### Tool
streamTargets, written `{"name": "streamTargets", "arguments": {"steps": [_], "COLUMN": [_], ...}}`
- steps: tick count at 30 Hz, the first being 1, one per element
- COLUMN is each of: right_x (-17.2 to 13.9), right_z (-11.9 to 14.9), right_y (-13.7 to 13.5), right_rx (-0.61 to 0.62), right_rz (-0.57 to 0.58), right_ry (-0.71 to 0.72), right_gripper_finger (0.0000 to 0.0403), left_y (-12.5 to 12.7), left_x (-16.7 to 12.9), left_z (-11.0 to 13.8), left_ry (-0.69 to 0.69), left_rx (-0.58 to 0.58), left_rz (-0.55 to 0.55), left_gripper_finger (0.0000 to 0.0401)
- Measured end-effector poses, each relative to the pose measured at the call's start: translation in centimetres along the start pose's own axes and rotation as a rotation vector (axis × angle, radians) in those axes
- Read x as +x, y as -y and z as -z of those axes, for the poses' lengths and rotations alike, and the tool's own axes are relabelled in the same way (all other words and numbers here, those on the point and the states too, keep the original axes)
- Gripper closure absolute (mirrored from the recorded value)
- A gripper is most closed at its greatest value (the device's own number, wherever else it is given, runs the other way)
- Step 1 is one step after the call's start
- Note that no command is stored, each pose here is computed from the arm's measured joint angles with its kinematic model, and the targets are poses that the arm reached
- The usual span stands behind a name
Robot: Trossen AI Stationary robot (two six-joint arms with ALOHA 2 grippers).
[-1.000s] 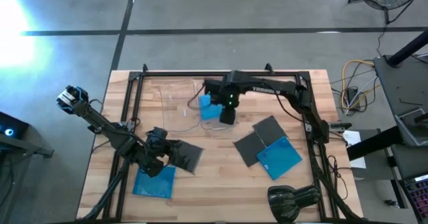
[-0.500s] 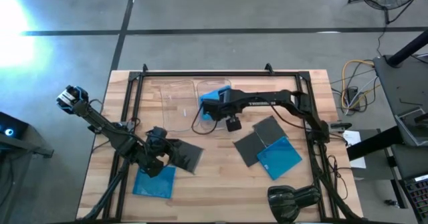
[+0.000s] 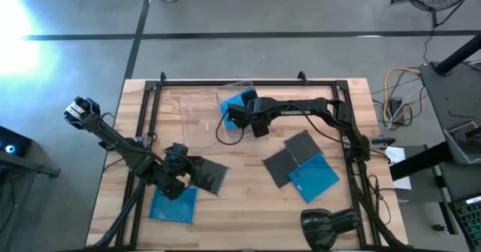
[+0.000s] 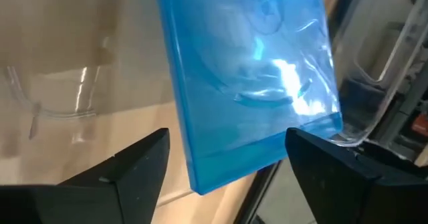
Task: Pick & place jewel cases by type
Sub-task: Put the middle blue CD case into the right transparent bin
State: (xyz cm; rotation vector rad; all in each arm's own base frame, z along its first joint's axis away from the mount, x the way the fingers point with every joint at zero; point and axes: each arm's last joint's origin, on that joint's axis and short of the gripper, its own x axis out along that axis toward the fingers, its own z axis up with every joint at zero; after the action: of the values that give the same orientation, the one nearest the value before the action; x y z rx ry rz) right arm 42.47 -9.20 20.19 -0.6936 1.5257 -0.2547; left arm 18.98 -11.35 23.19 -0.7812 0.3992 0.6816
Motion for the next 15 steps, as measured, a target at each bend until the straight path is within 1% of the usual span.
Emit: {"name": "streamTargets", "arguments": {"steps": [4,10,13,15], "right_x": [0.3,0.9,1.1,0.8], "right_z": [0.0,0.6,0.8,0.9], "right_y": [0.8,1.8,2.1,2.5], "right_rx": [0.023,0.047,0.108,0.200], "right_rz": [0.018,0.039,0.090,0.108], "right_ry": [0.010,-0.014,-0.048,-0.060], "right_gripper_finger": [0.0144,0.0229,0.0273,0.0297], "left_y": [0.1,0.2,0.3,0.4], "left_x": [0.1,0.2,0.3,0.4], "left_z": [0.1,0.4,0.6,0.8], "left_ry": [0.000,-0.002,-0.003,-0.004], "left_rx": [-0.005,-0.006,-0.008,-0.006], "left_rz": [0.004,0.007,0.008,0.008], "left_gripper_finger": [0.0311,0.0311,0.0311,0.0311]}}
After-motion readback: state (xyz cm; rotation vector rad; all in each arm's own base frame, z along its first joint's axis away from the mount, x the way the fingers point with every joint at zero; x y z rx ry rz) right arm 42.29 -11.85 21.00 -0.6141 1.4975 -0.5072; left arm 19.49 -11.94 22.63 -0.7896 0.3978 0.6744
